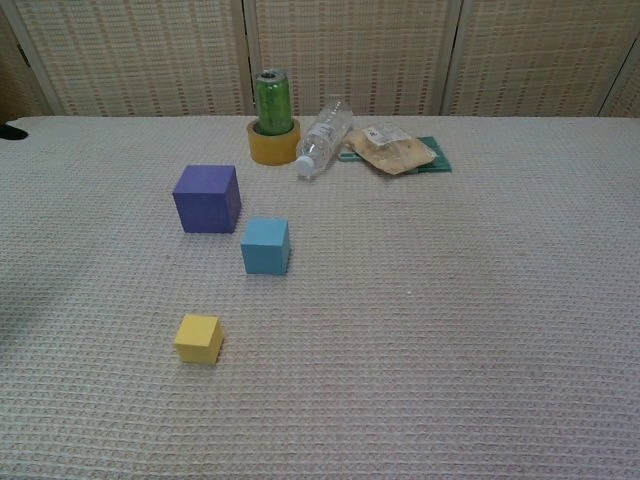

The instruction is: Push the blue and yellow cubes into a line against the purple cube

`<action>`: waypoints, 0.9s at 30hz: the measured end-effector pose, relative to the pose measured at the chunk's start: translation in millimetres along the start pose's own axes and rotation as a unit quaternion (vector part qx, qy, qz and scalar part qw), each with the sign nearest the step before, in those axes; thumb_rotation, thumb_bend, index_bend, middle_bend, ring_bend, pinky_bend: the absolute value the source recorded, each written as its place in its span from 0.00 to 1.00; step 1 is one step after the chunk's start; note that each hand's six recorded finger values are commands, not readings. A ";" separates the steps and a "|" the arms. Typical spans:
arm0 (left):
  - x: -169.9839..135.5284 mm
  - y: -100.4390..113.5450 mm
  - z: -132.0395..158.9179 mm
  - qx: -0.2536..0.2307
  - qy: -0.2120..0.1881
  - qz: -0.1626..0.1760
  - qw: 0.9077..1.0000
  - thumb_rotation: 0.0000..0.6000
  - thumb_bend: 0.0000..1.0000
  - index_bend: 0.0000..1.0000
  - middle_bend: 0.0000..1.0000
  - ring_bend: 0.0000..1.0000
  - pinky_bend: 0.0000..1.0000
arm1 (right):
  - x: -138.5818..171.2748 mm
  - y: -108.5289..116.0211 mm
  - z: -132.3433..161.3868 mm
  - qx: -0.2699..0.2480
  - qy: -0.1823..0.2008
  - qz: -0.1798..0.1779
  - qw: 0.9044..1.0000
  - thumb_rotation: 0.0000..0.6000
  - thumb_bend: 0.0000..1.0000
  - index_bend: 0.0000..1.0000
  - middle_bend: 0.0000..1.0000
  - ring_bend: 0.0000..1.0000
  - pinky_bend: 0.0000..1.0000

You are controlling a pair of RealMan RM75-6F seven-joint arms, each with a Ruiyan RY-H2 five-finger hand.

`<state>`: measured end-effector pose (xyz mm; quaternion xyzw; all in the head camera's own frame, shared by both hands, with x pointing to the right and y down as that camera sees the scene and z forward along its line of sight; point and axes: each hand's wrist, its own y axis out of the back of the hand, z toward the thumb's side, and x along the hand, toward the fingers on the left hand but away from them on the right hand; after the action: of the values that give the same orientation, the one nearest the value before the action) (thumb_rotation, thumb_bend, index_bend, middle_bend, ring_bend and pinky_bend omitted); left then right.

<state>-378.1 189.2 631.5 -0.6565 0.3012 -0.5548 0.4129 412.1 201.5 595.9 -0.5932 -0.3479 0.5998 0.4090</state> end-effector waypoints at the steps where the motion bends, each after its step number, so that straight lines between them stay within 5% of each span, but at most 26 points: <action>1: 10.2 -2.5 10.5 0.000 -0.011 -0.005 1.000 1.00 0.31 0.03 1.00 1.00 1.00 | -0.9 -0.4 -0.4 0.001 -0.001 0.000 1.000 0.87 0.00 0.00 0.00 0.00 0.00; 14: 86.9 -35.4 90.9 -0.010 -0.072 -0.040 0.997 1.00 0.31 0.13 1.00 1.00 1.00 | -11.6 -12.0 -6.6 0.010 -0.023 0.029 0.999 0.87 0.00 0.00 0.00 0.00 0.00; 27: 98.0 -35.6 153.2 -0.036 -0.120 -0.051 0.991 1.00 0.31 0.28 1.00 1.00 1.00 | -19.3 -17.5 -11.3 0.008 -0.033 0.045 0.998 0.87 0.00 0.00 0.00 0.00 0.00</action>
<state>-210.7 154.4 703.0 -0.7470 0.2353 -0.4813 0.3937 424.0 190.7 619.2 -0.5846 -0.3297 0.6396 0.3748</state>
